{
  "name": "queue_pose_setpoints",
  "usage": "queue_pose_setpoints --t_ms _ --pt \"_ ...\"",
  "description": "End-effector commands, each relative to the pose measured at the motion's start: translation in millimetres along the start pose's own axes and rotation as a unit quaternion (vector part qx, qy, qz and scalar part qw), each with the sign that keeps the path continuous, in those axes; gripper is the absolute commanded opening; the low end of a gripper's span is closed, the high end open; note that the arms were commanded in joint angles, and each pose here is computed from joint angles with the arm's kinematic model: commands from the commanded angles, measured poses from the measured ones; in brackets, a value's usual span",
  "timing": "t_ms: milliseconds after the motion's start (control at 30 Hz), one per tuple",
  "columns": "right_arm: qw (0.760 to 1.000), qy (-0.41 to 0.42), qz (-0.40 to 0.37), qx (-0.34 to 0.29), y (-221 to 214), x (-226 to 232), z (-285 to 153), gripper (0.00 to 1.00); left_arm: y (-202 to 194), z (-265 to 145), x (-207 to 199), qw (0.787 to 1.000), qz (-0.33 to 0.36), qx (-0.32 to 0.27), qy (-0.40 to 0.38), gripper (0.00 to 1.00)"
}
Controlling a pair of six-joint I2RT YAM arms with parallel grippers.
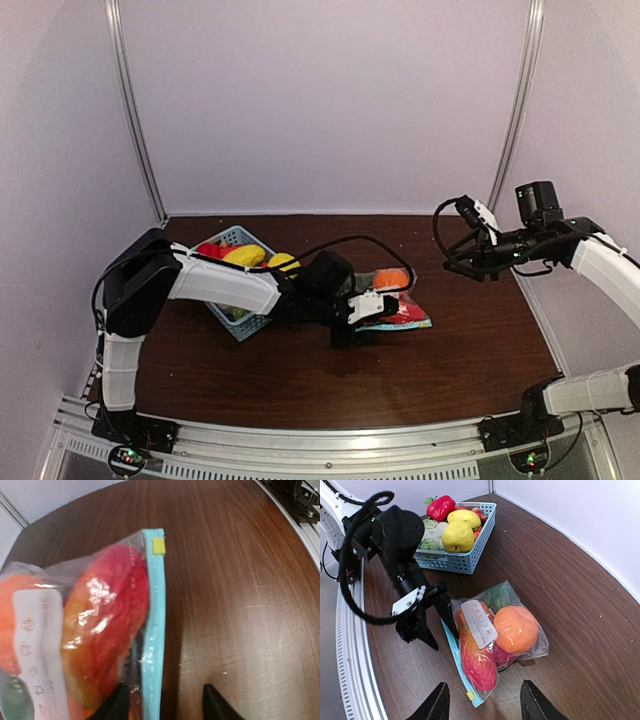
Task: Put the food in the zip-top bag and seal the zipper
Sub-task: Place the zipper food storage bag at the center of the board, then reset both arms
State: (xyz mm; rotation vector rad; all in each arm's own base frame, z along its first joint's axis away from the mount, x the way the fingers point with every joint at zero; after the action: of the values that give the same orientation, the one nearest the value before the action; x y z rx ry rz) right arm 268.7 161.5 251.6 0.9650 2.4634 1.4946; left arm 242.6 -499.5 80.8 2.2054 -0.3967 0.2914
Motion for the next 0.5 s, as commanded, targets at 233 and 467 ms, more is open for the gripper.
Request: queue_pose_setpoints --t_ms 233,467 --pt "0.999 -0.033 0.03 -0.011 6.8 -18.4 0.4 0.52 42.1 -59.1 -18.4 0.998 -0.054 -0.006 0.039 0.98" --pt "0.986 -0.137 0.064 -0.064 33.5 -50.5 -25.5 1.0 62.8 -137.5 17.6 0.986 -0.07 0.012 0.15 0.98"
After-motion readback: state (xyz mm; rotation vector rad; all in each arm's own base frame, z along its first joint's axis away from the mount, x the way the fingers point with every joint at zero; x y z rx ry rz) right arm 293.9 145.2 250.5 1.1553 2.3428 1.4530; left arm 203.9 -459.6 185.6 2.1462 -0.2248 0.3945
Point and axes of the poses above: each gripper's point midway between its finger pads, its own z axis out along the fingers, its own x axis along the line the jaws close on, y = z × x, the point moved 1 cm from there along -z, back along the fingers, and after that the axes turned 11 degrees about z, right-handed, at the moved point
